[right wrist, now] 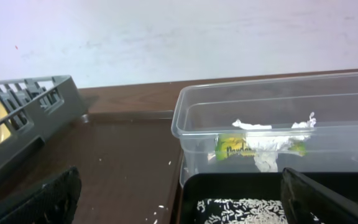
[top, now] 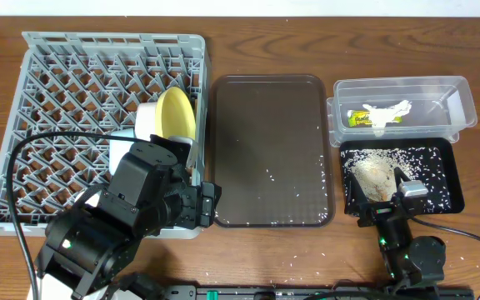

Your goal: Sort waste into correct bins and load items into the dishwasher

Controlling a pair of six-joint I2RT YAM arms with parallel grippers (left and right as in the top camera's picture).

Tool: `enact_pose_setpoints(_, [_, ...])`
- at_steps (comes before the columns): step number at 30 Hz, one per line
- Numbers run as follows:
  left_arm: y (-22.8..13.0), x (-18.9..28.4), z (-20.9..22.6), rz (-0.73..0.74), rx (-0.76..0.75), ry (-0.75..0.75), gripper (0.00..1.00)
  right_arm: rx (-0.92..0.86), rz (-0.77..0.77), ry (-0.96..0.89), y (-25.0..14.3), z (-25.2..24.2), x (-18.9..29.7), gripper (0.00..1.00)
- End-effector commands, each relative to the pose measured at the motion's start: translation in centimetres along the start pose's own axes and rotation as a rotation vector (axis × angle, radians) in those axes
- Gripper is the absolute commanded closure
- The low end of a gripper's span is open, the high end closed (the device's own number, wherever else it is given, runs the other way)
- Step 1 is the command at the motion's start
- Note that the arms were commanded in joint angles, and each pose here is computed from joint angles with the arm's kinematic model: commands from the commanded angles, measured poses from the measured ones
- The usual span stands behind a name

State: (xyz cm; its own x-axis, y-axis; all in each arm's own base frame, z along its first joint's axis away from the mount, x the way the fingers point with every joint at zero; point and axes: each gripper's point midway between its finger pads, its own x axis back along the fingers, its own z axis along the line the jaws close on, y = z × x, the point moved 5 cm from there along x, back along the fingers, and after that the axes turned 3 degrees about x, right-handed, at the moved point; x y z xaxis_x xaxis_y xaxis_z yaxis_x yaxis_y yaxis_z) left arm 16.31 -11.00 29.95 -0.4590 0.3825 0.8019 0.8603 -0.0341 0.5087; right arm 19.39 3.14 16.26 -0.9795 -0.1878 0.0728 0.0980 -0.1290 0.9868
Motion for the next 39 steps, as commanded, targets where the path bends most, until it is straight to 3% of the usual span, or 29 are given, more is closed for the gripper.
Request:
enact_pose_setpoints(1, [0.2,0.4,-0.2,-0.012,0.002,-0.005,0.14,0.014,-0.007,-0.017,-0.1,-0.3,0.0,0.01])
enact_pose_setpoints(24, [0.2,0.4,-0.2,-0.012,0.002,-0.003,0.13,0.014,-0.005,-0.017,-0.1,-0.3,0.0,0.01])
enact_pose_setpoints(26, [0.3,0.5,0.7,-0.028,0.005,0.059,0.13,0.014,-0.005,-0.017,-0.1,-0.3,0.0,0.01])
enact_pose_setpoints(31, [1.5,1.6,5.1,-0.217,0.087,0.293,0.13,0.014,-0.005,-0.017,-0.1,-0.3,0.0,0.01])
enact_pose_setpoints(35, [2.9,1.8,7.4,-0.4,0.167,0.29,0.13,0.014,-0.006,-0.017,-0.1,-0.3,0.0,0.01])
enact_pose_setpoints(39, [4.0,1.6,8.1,-0.578,0.07,0.201,0.13,0.014,-0.005,-0.017,-0.1,-0.3,0.0,0.01])
